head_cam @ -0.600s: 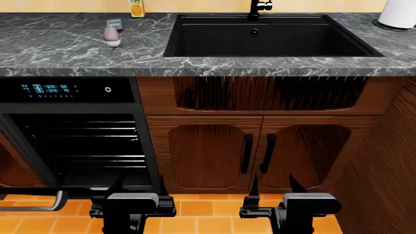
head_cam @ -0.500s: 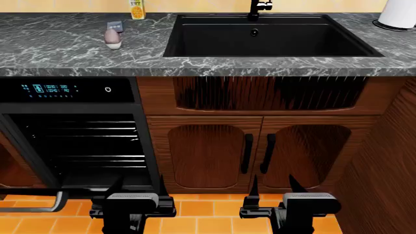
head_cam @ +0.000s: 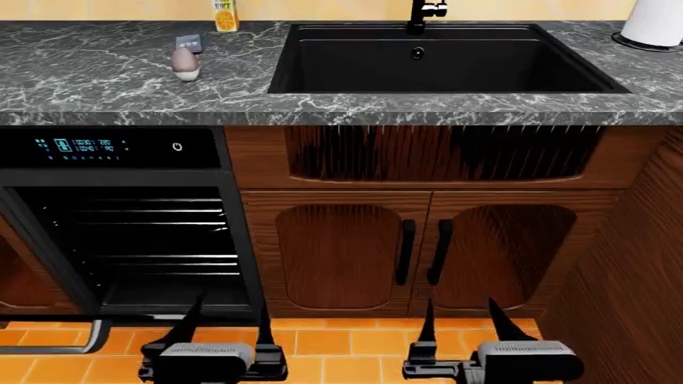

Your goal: Close the dishwasher door

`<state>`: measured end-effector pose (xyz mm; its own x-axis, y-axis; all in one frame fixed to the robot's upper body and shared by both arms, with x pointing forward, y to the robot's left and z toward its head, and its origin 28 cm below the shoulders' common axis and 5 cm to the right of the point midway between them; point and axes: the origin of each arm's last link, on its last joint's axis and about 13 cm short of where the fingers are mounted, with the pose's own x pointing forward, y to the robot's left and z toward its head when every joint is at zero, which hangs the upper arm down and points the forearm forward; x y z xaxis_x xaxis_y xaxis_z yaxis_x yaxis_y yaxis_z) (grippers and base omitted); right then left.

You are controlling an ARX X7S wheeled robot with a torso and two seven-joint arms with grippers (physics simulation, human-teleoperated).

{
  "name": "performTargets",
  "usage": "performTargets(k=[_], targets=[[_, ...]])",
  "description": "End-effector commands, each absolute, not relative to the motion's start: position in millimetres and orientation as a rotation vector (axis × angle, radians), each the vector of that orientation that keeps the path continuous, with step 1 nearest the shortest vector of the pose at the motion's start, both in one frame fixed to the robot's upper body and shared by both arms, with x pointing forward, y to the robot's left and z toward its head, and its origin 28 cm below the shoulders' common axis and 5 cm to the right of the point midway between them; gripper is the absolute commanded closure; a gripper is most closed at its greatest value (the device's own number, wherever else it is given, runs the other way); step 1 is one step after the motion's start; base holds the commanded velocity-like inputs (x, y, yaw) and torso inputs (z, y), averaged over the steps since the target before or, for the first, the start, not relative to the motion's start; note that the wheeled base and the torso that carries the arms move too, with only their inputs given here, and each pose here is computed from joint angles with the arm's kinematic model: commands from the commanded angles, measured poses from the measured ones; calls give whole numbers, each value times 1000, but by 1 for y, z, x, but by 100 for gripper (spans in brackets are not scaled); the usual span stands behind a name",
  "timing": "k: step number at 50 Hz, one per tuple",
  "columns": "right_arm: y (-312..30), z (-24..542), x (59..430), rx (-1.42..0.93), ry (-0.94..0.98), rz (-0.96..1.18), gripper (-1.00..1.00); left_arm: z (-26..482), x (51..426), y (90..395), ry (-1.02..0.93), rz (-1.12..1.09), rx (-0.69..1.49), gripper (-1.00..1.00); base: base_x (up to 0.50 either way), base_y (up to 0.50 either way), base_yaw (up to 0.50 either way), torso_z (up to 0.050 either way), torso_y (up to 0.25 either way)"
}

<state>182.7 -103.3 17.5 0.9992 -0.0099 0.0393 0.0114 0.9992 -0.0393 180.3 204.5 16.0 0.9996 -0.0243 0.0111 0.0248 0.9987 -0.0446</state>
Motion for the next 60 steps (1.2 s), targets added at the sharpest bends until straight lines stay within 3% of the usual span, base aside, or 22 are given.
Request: performTargets(k=[1, 19, 60], targets=[[-107, 15, 145, -56, -86, -17, -100, 15, 139, 204, -48, -38, -69, -100, 0, 0, 0, 0, 0], [-109, -4, 103, -122, -144, -37, -100, -7, 99, 214, -60, 48, -50, -100, 0, 0, 0, 0, 0], [-110, -10, 96, -122, -129, -52, -100, -13, 95, 212, -38, 28, -73, -100, 0, 0, 0, -4, 0]])
